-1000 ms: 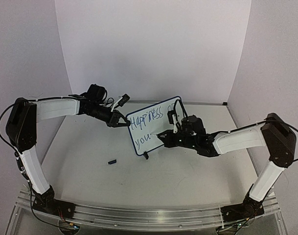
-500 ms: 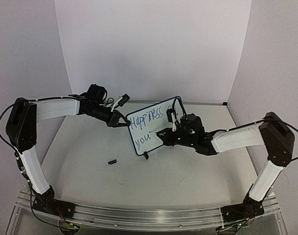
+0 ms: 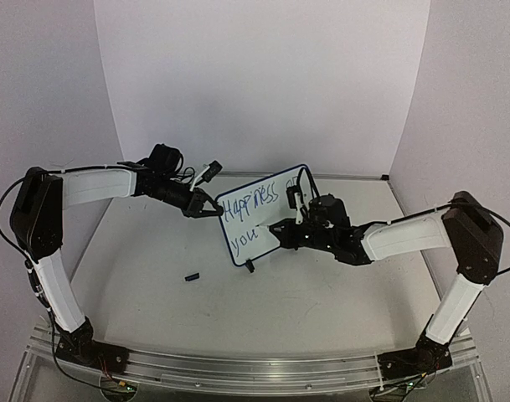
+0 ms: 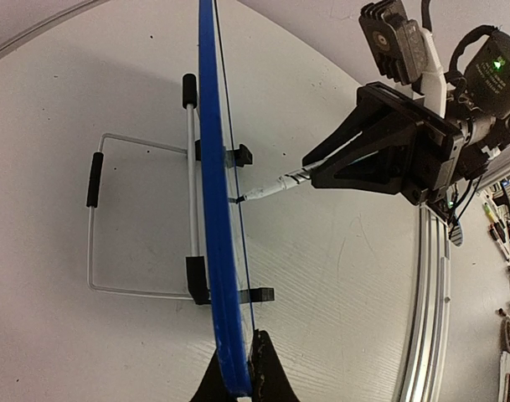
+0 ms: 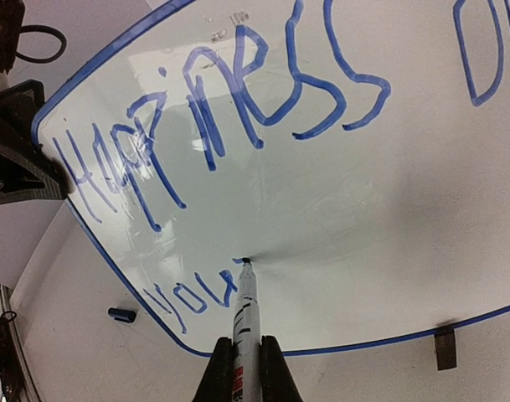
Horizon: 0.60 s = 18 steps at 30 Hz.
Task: Write a sentence on the whiteboard
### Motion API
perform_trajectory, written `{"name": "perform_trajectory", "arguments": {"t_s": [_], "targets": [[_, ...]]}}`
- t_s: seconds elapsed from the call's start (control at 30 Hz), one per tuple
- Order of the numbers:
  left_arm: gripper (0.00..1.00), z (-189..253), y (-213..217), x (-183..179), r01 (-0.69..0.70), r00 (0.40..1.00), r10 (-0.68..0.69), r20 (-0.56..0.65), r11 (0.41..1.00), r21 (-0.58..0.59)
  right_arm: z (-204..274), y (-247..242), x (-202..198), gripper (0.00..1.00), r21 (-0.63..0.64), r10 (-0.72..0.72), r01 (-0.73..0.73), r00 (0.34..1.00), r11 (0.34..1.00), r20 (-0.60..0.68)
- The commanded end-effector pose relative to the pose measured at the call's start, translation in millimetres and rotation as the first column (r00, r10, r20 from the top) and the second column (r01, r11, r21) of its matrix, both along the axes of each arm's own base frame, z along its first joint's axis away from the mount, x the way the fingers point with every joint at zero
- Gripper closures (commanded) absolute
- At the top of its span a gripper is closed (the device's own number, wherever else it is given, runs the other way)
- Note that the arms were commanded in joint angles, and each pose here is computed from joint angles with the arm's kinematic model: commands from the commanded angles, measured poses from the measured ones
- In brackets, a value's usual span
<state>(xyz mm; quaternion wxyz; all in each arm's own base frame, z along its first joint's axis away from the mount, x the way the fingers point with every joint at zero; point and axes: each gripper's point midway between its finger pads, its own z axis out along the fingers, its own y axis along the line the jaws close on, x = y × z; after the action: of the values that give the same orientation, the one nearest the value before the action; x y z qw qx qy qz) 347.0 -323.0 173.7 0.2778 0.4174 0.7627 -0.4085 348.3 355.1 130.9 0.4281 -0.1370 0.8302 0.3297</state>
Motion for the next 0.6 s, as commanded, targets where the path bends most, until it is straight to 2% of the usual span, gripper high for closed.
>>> {"name": "perform_trajectory", "arguments": {"t_s": [0.0, 0.37, 0.57], "targets": [[1.00, -29.6, 4.0, -10.3, 0.010, 1.000, -0.009, -0.012, 0.993, 0.119, 0.8, -10.5, 8.5, 1.00, 0.008, -0.056, 0.056, 0.998, 0.998, 0.009], [1.00, -30.0, 3.9, -10.1, 0.010, 1.000, -0.008, -0.013, 0.993, 0.119, -28.7, -15.8, -7.5, 1.00, -0.016, -0.030, 0.029, 0.997, 0.999, -0.071], [1.00, -30.1, 3.9, -10.3, 0.011, 1.000, -0.009, -0.013, 0.993, 0.119, -18.5, -10.1, -2.2, 1.00, 0.003, -0.025, 0.026, 0.998, 1.000, -0.049]]}}
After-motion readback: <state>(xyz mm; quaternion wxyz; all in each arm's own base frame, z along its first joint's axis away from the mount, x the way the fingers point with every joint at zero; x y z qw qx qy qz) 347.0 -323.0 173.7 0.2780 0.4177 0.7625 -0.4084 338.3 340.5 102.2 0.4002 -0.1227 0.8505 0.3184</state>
